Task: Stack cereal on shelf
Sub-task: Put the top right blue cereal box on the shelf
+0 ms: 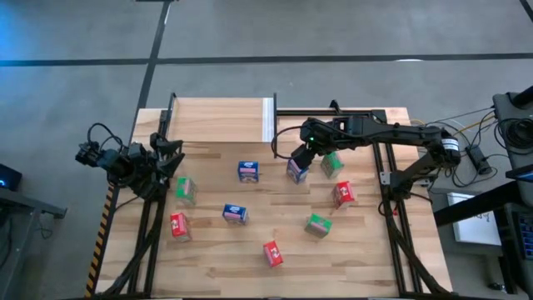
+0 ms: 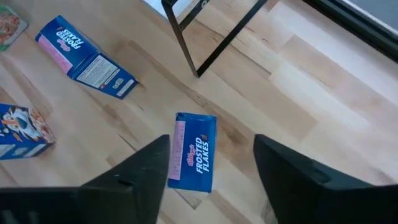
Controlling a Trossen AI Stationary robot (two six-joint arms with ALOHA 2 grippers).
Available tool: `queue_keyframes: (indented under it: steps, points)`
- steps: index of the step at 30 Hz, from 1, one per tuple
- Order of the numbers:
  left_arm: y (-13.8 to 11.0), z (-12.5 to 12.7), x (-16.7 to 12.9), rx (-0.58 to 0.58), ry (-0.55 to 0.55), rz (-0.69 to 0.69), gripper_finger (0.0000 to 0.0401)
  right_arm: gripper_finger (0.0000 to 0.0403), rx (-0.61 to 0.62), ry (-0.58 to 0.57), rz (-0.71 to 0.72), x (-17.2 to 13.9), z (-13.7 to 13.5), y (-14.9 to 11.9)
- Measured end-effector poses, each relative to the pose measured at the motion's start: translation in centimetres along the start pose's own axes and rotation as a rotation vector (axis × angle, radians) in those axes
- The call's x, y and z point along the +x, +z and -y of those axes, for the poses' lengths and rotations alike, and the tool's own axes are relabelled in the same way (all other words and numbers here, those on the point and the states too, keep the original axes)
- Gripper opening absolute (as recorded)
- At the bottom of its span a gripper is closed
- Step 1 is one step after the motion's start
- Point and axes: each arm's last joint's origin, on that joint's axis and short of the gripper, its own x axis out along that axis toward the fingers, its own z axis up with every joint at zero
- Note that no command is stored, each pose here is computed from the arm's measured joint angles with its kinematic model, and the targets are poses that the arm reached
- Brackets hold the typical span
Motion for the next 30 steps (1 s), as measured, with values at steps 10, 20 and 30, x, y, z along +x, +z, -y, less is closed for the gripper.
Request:
queue_keyframes:
  steps: [10,20,30]
  points:
    - [0.0,0.0,0.0,0.0,0.0,0.0,0.0215,0.0262,-0.031,-0.011,-0.034,1.2,-0.9,-0.5]
    - [0.0,0.0,0.0,0.0,0.0,-0.001,0.0215,0.0265,-0.077,-0.06,-0.115,4.7,-1.8,-0.8]
    - [0.0,0.0,0.0,0.001,0.0,-0.001,0.0215,0.0268,-0.096,-0.086,-0.208,8.0,-2.5,-1.4]
